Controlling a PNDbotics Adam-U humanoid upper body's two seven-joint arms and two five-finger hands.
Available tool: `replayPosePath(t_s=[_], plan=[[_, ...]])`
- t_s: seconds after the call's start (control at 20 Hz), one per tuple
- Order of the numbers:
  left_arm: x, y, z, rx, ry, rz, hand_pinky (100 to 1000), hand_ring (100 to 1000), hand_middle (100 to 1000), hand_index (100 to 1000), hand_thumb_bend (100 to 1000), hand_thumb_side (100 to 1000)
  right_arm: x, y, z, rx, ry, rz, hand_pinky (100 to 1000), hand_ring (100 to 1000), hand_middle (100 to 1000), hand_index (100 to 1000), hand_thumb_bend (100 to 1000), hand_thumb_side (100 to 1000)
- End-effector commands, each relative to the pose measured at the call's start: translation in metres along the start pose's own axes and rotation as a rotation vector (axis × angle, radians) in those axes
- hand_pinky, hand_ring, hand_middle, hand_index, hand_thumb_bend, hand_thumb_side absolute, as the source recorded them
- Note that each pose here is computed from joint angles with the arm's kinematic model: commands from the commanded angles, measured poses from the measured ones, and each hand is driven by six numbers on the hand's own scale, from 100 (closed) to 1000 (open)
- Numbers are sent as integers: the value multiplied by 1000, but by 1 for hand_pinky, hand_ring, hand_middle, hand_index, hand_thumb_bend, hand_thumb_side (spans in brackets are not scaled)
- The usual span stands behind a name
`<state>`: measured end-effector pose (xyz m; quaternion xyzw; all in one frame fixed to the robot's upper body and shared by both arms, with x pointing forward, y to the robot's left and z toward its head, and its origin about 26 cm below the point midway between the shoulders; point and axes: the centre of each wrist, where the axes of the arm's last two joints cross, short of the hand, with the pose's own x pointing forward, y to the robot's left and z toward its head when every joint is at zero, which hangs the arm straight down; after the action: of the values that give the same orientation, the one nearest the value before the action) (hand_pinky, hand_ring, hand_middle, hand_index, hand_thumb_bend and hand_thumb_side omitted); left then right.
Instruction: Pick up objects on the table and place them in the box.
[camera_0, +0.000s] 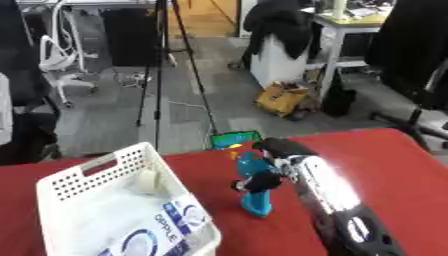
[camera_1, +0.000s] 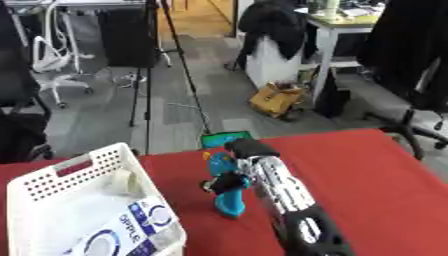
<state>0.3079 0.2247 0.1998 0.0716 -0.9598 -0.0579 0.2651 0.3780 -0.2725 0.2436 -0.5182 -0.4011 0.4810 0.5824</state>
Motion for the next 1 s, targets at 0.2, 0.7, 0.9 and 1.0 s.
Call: replayPosePath(t_s=[0.2, 0.7, 0.9, 1.0], plan=[[5, 1, -6, 2, -30, -4, 793, 783, 798, 850, 100, 1000, -2, -17, 11, -37, 7, -23, 923, 953, 941, 1000, 579, 715], [5, 2, -6, 7, -31, -7, 793, 783, 798, 850, 100, 1000, 2, -22, 17, -68, 0, -27, 922, 953, 937, 1000, 563, 725], [5, 2, -6, 8, -31, -7, 793, 783, 798, 850, 100, 1000, 2, -25, 20, -81, -6, -30, 922, 955, 938, 1000, 555, 742], [5, 1, -6, 8, -29, -7, 793, 783, 798, 850, 100, 1000, 2, -27, 22, -89, -9, -31, 921, 954, 936, 1000, 558, 733]])
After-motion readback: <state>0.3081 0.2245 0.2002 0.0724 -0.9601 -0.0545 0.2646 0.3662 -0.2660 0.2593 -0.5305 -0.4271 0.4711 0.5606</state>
